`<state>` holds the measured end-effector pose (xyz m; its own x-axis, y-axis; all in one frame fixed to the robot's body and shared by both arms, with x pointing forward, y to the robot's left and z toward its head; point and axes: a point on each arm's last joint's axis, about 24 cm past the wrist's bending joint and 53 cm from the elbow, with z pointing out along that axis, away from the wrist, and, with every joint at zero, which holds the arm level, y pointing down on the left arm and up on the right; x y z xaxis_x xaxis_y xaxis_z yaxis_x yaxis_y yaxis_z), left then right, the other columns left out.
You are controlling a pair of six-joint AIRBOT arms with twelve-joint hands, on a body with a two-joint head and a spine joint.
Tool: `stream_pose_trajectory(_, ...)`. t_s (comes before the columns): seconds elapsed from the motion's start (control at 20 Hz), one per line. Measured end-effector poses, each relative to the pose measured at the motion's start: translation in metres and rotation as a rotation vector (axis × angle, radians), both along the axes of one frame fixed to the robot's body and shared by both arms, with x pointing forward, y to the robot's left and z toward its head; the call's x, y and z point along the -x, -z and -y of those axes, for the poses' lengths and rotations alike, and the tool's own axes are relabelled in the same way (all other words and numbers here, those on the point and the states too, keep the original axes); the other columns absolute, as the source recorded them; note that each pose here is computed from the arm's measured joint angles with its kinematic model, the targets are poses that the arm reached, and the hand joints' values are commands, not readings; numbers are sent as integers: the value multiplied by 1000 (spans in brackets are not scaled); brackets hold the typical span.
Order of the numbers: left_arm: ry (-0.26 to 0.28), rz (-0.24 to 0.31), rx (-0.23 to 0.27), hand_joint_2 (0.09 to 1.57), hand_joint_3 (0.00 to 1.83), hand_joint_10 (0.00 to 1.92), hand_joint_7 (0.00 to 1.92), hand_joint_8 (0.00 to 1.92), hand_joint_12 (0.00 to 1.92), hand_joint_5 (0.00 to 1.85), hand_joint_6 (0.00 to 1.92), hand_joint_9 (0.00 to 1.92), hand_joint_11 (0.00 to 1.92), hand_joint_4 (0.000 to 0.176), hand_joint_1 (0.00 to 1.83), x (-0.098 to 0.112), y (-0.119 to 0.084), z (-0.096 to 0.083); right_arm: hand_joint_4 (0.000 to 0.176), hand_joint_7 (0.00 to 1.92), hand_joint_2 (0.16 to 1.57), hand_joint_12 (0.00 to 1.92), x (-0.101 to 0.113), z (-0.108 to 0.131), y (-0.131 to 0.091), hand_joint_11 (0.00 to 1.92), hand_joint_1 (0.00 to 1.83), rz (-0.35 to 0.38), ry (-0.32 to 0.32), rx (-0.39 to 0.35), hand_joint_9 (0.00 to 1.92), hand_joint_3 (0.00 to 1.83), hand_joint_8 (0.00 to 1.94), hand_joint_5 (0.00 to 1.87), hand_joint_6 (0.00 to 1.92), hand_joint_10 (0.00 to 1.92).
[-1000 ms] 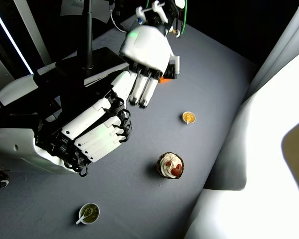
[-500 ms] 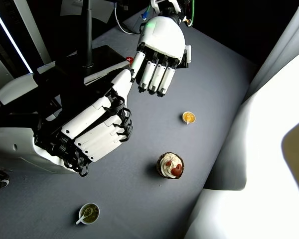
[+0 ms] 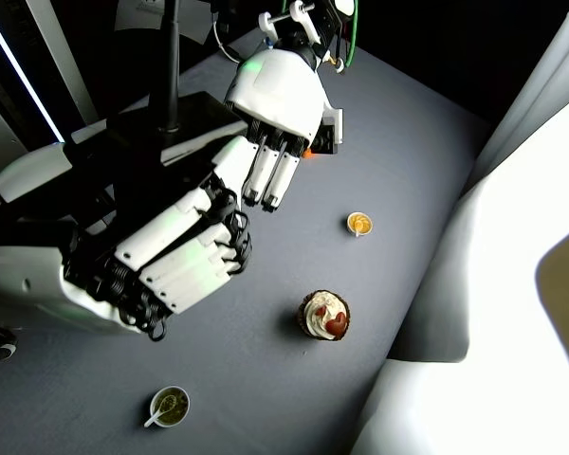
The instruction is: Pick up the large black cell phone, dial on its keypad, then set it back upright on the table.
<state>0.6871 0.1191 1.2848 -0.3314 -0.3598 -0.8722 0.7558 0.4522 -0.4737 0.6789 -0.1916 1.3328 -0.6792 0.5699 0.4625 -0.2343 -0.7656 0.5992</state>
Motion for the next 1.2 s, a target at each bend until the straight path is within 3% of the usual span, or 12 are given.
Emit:
stream_pose_trajectory(0.05, 1, -1, 1, 1170, 196, 1730, 616, 1546, 1921, 149, 0, 631, 627, 89, 1460, 0, 0, 1, 0, 720, 1202, 1494, 0, 1, 0, 833, 1352, 1, 1, 0, 718, 0, 1431, 938, 757, 1596)
stream_pose_trajectory(0.15, -1, -3, 1, 1215, 95, 1913, 678, 1539, 1921, 177, 0, 645, 642, 94, 1320, 1, 0, -1, 0, 766, 1181, 1654, 0, 0, 0, 782, 1360, 2, 0, 2, 746, 0, 1394, 1034, 586, 1625)
stream_pose_trajectory(0.25, 5, -5, 9, 1223, 102, 1776, 612, 1561, 1921, 170, 1, 618, 599, 89, 1427, 6, -4, -9, 0, 775, 1171, 1618, 1, -2, 0, 787, 1364, 3, -7, 7, 754, 0, 1365, 1106, 448, 1631)
stream_pose_trajectory(0.35, 10, -8, 6, 1215, 79, 1915, 691, 1518, 1921, 162, 1, 643, 622, 96, 1320, 14, -8, -27, 0, 785, 1164, 1459, 3, -6, 1, 833, 1363, 1, -17, 8, 777, 2, 1317, 1020, 673, 1503)
stream_pose_trajectory(0.4, -1, -19, 3, 1207, 104, 1760, 644, 1508, 1921, 161, 1, 632, 604, 90, 1430, 14, -8, -38, 0, 735, 1191, 1546, 3, -6, 0, 800, 1354, 3, -18, 8, 732, 2, 1393, 952, 781, 1566)
stream_pose_trajectory(0.5, 11, -102, 9, 1203, 104, 1693, 635, 1504, 1921, 161, 5, 646, 593, 90, 1458, 18, -4, -62, 0, 820, 1155, 1545, 1, -1, 0, 793, 1368, 2, 3, -10, 783, 0, 1314, 1098, 492, 1560)
stream_pose_trajectory(0.75, 225, -383, 4, 1238, 34, 1919, 692, 1514, 1921, 144, 3, 682, 634, 78, 1313, 62, 21, -67, 0, 783, 1172, 1417, 4, 14, -4, 822, 1360, 67, 65, -99, 777, 2, 1321, 965, 777, 1505)
stream_pose_trajectory(0.9, 320, -346, -25, 1221, 7, 1889, 745, 1426, 1921, 149, 6, 681, 674, 47, 1318, 84, 15, -69, 0, 805, 1144, 1610, 4, 8, 19, 838, 1480, 45, 63, -84, 763, 3, 1220, 1008, 606, 1394)
stream_pose_trajectory(1.0, 320, -378, 20, 1255, 12, 1634, 693, 1465, 1921, 208, 11, 594, 584, 20, 1279, 83, 7, -79, 0, 825, 1145, 1393, 2, 12, 29, 883, 1394, 48, 84, -77, 822, 1, 1248, 1022, 629, 1428)
stream_pose_trajectory(1.05, 314, -377, 15, 1359, 22, 1548, 626, 1132, 1921, 210, 4, 574, 547, 17, 880, 82, 7, -84, 0, 825, 1148, 1298, 1, 16, 33, 904, 1375, 57, 99, -83, 834, 0, 1260, 1011, 663, 1435)
stream_pose_trajectory(1.1, 310, -380, 7, 1365, 7, 1342, 635, 763, 1816, 198, 0, 558, 465, 11, 583, 81, 9, -87, 0, 865, 1117, 1501, 2, 19, 37, 890, 1466, 62, 109, -84, 854, 0, 1126, 1060, 547, 1297)
stream_pose_trajectory(1.2, 342, -391, 4, 1313, 0, 846, 671, 233, 1522, 211, 1, 558, 314, 15, 354, 88, 9, -85, 0, 902, 1110, 1292, 3, 25, 46, 931, 1401, 73, 128, -75, 916, 4, 1087, 1032, 668, 1299)
